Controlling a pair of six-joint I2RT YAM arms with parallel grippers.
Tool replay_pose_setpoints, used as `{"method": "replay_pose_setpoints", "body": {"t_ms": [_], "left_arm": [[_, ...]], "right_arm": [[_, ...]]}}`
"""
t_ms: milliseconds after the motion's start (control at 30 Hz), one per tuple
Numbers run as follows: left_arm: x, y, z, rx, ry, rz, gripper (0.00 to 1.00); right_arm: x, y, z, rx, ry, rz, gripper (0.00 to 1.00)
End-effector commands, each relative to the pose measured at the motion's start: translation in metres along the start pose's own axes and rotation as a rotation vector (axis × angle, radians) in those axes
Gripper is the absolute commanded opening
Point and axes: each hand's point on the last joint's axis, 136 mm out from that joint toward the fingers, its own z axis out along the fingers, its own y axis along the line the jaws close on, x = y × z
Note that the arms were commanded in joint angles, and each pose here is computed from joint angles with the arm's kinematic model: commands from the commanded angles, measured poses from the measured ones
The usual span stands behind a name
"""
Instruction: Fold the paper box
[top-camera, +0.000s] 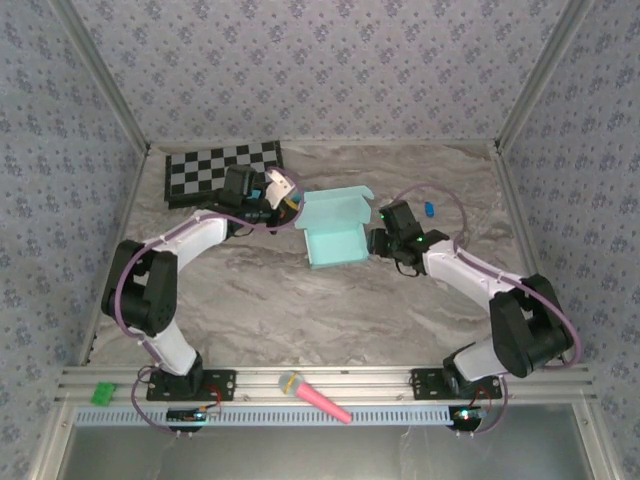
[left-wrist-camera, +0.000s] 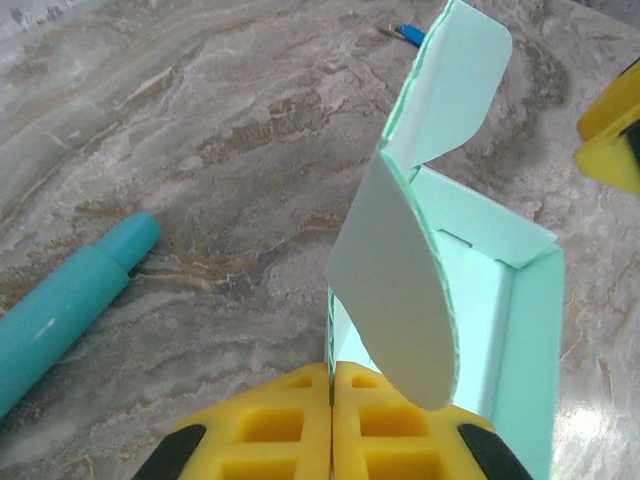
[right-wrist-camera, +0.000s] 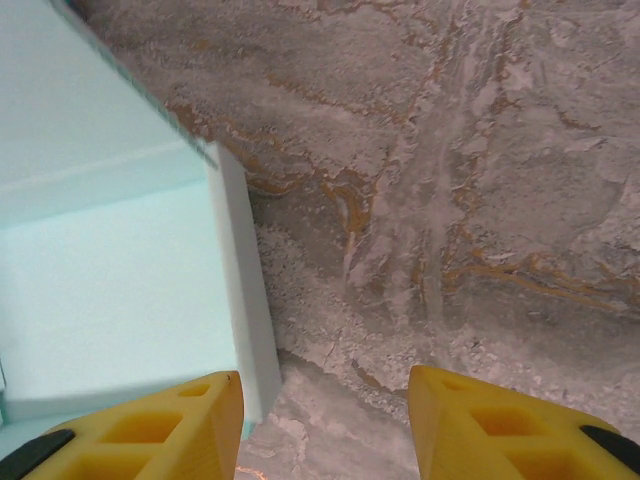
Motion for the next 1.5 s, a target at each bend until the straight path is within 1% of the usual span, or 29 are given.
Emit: {"method": "replay_pose_setpoints", "body": {"t_ms": [0, 67, 133, 200, 267, 467, 633, 733, 800, 867, 933, 1000, 1067, 1200, 1267, 1333, 1467], "left_arm": [[-0.010, -0.003, 0.002, 0.026, -0.012, 0.025, 0.13], [-0.011, 0.001, 0.003, 0.008, -0.016, 0.015, 0.22], [-0.011, 0.005, 0.003, -0.011, -0.014, 0.008, 0.35], [-0.015, 0.009, 0.002, -0.040, -0.022, 0.002, 0.38], [-0.019, 0.013, -0.002, -0.078, -0.041, -0.010, 0.47], [-0.041, 0.010, -0.027, -0.130, -0.092, -0.013, 0.61], [-0.053, 0.003, -0.058, -0.191, -0.132, -0.029, 0.62], [-0.055, 0.007, -0.084, -0.283, -0.162, -0.072, 0.62], [-0.051, 0.012, -0.102, -0.354, -0.161, -0.119, 0.63], [-0.046, 0.019, -0.122, -0.443, -0.154, -0.185, 0.64], [-0.038, 0.025, -0.141, -0.505, -0.143, -0.268, 0.64], [-0.031, 0.027, -0.159, -0.535, -0.141, -0.368, 0.66], [-0.021, 0.027, -0.173, -0.550, -0.111, -0.439, 0.69], [0.002, 0.026, -0.185, -0.580, -0.019, -0.493, 0.71], [0.008, 0.023, -0.187, -0.571, 0.021, -0.487, 0.72], [0.011, 0.022, -0.188, -0.573, 0.025, -0.468, 0.73], [0.018, 0.027, -0.189, -0.600, -0.005, -0.478, 0.74]], "right_arm": [[-0.006, -0.006, -0.007, -0.032, -0.010, 0.021, 0.49], [-0.010, -0.014, -0.009, -0.029, -0.013, 0.036, 0.49], [-0.014, -0.023, -0.011, -0.020, -0.017, 0.051, 0.49], [-0.018, -0.033, -0.012, -0.012, -0.016, 0.060, 0.49], [-0.021, -0.044, -0.012, -0.003, -0.009, 0.068, 0.49], [-0.025, -0.073, -0.007, 0.020, 0.033, 0.077, 0.49], [-0.035, -0.089, -0.002, 0.025, 0.055, 0.091, 0.48], [-0.041, -0.099, 0.002, 0.042, 0.071, 0.089, 0.47], [-0.047, -0.104, 0.003, 0.048, 0.080, 0.089, 0.47], [-0.054, -0.110, 0.004, 0.055, 0.082, 0.091, 0.47], [-0.063, -0.116, 0.005, 0.066, 0.078, 0.092, 0.47], [-0.071, -0.123, 0.007, 0.086, 0.091, 0.099, 0.47], [-0.081, -0.130, 0.011, 0.105, 0.114, 0.080, 0.45], [-0.095, -0.142, 0.022, 0.152, 0.152, 0.070, 0.42], [-0.099, -0.146, 0.030, 0.166, 0.181, 0.043, 0.41], [-0.102, -0.150, 0.037, 0.180, 0.208, 0.017, 0.39], [-0.107, -0.157, 0.057, 0.194, 0.267, -0.037, 0.37]]}}
